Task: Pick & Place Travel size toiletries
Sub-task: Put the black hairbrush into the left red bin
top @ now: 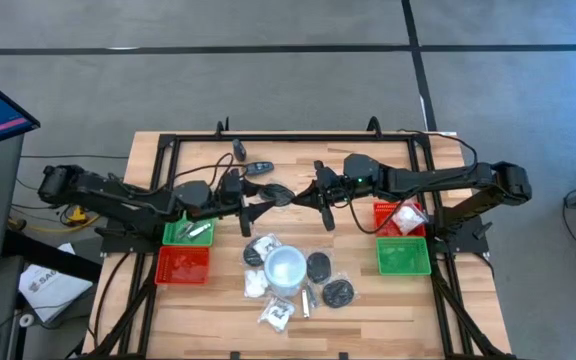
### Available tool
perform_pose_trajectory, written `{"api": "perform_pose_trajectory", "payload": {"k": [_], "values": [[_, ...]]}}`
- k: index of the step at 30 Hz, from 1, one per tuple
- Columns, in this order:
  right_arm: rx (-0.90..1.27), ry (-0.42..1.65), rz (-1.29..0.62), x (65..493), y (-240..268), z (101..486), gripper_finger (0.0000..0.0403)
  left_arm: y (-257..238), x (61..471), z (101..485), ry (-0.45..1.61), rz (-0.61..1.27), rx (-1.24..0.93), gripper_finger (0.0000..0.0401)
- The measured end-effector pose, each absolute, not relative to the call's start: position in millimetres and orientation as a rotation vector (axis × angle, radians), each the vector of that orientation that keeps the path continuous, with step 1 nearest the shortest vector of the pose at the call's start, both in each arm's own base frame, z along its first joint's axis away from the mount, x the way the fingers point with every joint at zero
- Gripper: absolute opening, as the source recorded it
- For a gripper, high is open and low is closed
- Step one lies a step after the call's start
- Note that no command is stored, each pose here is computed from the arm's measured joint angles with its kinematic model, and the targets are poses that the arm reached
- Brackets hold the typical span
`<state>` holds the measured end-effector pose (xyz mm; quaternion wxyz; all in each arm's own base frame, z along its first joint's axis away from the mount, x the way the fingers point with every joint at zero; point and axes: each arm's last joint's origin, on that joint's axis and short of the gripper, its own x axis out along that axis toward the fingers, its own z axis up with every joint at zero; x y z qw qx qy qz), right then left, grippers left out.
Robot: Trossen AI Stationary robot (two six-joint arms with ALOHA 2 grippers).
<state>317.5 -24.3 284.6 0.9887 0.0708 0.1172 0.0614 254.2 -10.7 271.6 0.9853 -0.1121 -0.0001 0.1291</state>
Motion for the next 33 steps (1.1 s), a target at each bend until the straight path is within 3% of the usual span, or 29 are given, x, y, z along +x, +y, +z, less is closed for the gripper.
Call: {"api": "perform_pose_trajectory", "payload": {"k": [15,23,30,33], "values": [[0.132,0.238,0.123,317.4,-24.6,284.3,0.0000,-8.9,260.3,272.0,-0.043,0.212,-0.190,0.0161],[0.133,0.238,0.123,317.4,-24.6,284.3,0.0000,-9.6,260.5,272.2,-0.042,0.186,-0.190,0.0100],[0.135,0.251,0.121,317.1,-24.6,283.0,0.0001,-9.8,260.5,272.1,-0.040,0.180,-0.190,0.0023],[0.135,0.253,0.121,317.0,-24.6,283.0,0.0007,-9.7,260.5,272.1,-0.040,0.181,-0.190,0.0018]]}}
